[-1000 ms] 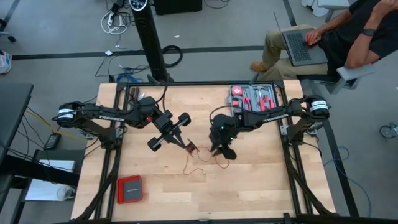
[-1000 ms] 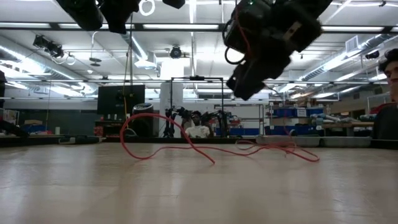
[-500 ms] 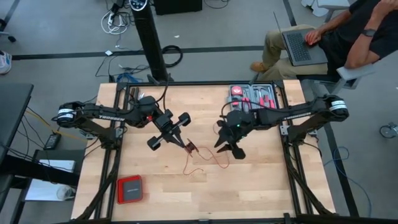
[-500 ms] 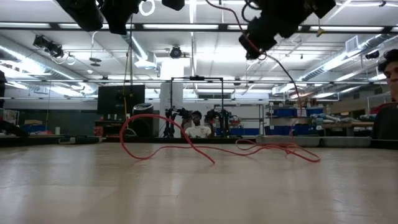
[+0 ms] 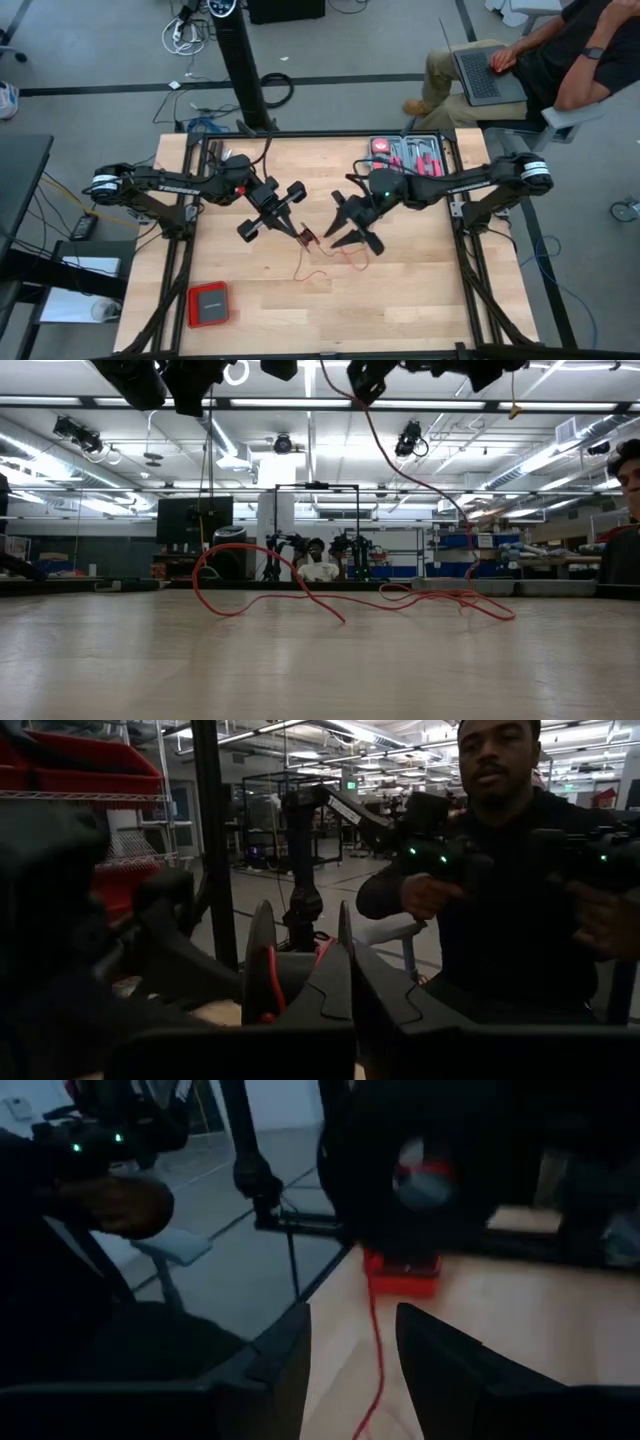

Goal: Coil cords
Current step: Coil the red cable wire onto the black spool

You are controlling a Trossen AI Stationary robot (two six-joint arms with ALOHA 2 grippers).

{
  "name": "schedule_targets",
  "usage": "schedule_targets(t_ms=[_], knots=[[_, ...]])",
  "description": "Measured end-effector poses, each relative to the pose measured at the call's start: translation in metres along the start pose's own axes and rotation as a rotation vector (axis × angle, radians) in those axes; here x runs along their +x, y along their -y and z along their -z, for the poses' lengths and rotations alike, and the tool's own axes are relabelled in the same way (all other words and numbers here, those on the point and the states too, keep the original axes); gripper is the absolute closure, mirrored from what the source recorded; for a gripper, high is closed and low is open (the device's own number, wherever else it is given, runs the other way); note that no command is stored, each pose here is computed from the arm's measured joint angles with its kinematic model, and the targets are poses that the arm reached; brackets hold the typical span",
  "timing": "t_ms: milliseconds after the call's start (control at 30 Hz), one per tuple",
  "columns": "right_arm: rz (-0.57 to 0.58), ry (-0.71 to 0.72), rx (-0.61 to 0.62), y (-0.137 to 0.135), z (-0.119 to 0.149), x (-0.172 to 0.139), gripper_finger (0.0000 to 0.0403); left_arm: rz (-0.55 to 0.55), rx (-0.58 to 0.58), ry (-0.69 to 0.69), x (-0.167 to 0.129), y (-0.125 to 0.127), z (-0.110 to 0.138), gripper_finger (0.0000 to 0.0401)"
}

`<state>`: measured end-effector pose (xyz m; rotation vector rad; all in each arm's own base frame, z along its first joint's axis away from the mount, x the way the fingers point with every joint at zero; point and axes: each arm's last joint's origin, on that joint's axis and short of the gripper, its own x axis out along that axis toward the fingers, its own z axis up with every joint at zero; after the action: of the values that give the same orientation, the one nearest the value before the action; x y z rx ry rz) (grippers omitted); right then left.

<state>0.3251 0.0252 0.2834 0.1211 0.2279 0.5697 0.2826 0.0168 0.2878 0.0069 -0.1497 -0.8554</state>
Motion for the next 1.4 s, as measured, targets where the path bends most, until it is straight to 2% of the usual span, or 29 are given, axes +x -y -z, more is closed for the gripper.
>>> schedule_targets(t_ms=[200,500,700,933,1200,1400], knots=[[-0.003,-0.023,0.047,0.014,0.022,0.021,0.0256,0.0,0.003,-0.001,0.0,0.0,0.0,0.0401],[-0.025,0.02,0.011,0.017,0.023,0.027,0.0272,0.002,0.011,-0.009,0.0,0.0,0.001,0.0401],[-0.004,0.019,-0.019,0.018,0.024,0.028,0.0317,-0.008,0.042,-0.009,0.0,0.0,0.001,0.0401],[-0.003,-0.011,-0.062,0.018,0.027,0.028,0.0395,0.002,0.075,-0.002,0.0,0.0,0.0,0.0401],[0.05,0.032,-0.114,0.025,0.026,0.035,0.0399,-0.007,0.199,-0.004,0.0,0.0,0.001,0.0401],[0.104,0.002,-0.221,0.041,0.013,0.046,0.0399,-0.004,0.205,-0.014,0.001,0.0,0.003,0.0401]])
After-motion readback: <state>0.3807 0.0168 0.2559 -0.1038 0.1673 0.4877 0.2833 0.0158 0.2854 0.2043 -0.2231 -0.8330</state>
